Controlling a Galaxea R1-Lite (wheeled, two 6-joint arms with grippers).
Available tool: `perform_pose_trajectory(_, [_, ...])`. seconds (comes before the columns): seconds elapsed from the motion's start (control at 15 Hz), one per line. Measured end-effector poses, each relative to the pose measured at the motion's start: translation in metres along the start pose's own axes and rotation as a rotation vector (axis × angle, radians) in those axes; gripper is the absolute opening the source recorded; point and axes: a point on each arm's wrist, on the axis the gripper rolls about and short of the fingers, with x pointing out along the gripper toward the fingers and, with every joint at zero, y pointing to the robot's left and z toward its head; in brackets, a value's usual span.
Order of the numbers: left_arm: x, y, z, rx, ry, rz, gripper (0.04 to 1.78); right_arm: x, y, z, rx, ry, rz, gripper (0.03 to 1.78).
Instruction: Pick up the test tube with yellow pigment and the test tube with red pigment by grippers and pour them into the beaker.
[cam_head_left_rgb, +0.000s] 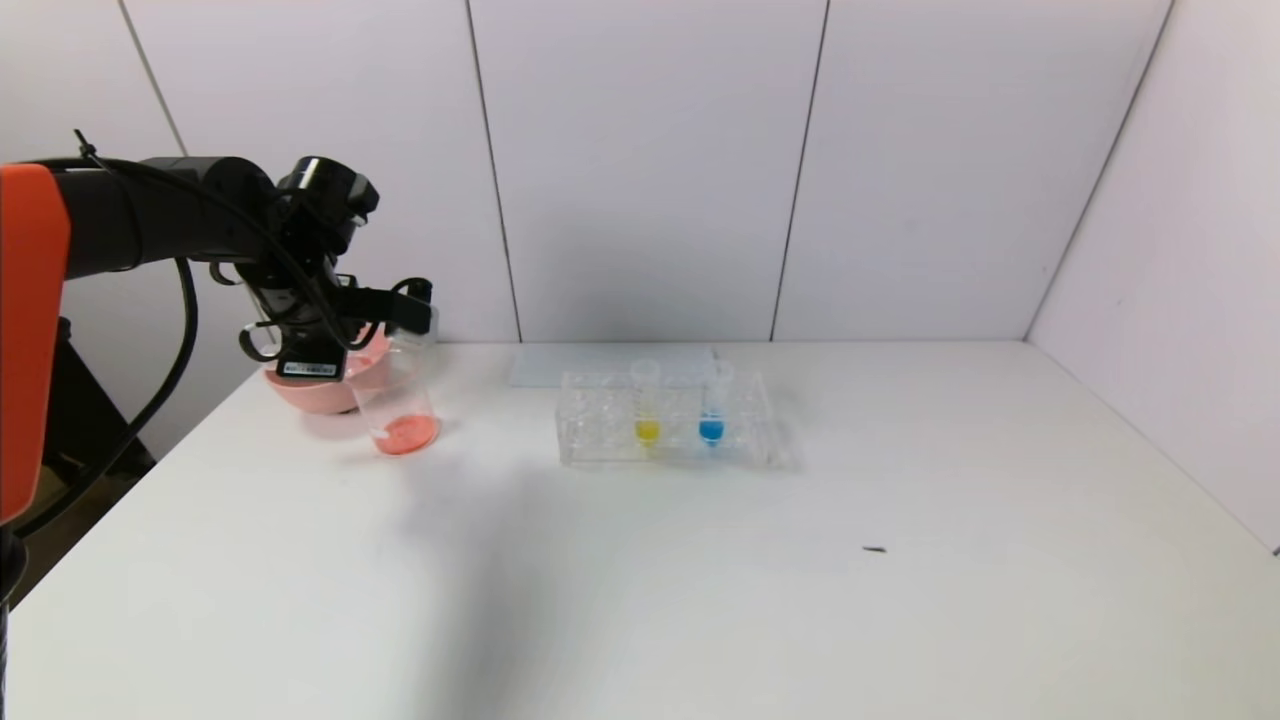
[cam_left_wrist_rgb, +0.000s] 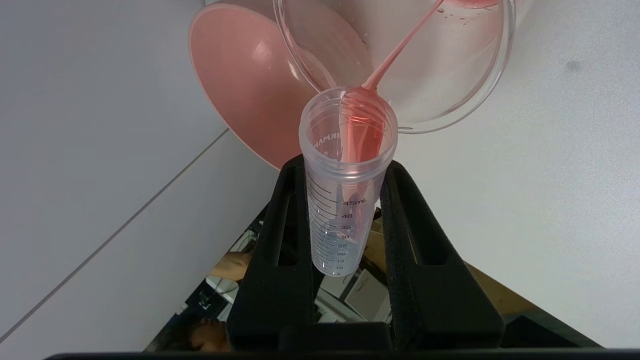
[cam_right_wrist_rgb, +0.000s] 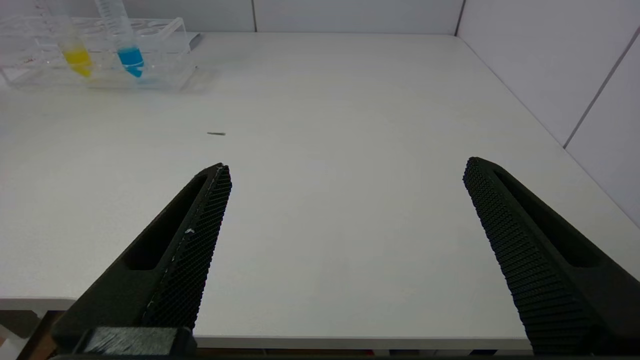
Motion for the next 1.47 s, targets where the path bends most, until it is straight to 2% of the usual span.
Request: perform_pose_trajectory(1.47, [-0.0014,-0.0005,0.0019,0.035,0.026,0.005,0.43,0.0000,0.0000,0.0001,0.000,0.000,0.000,1.70])
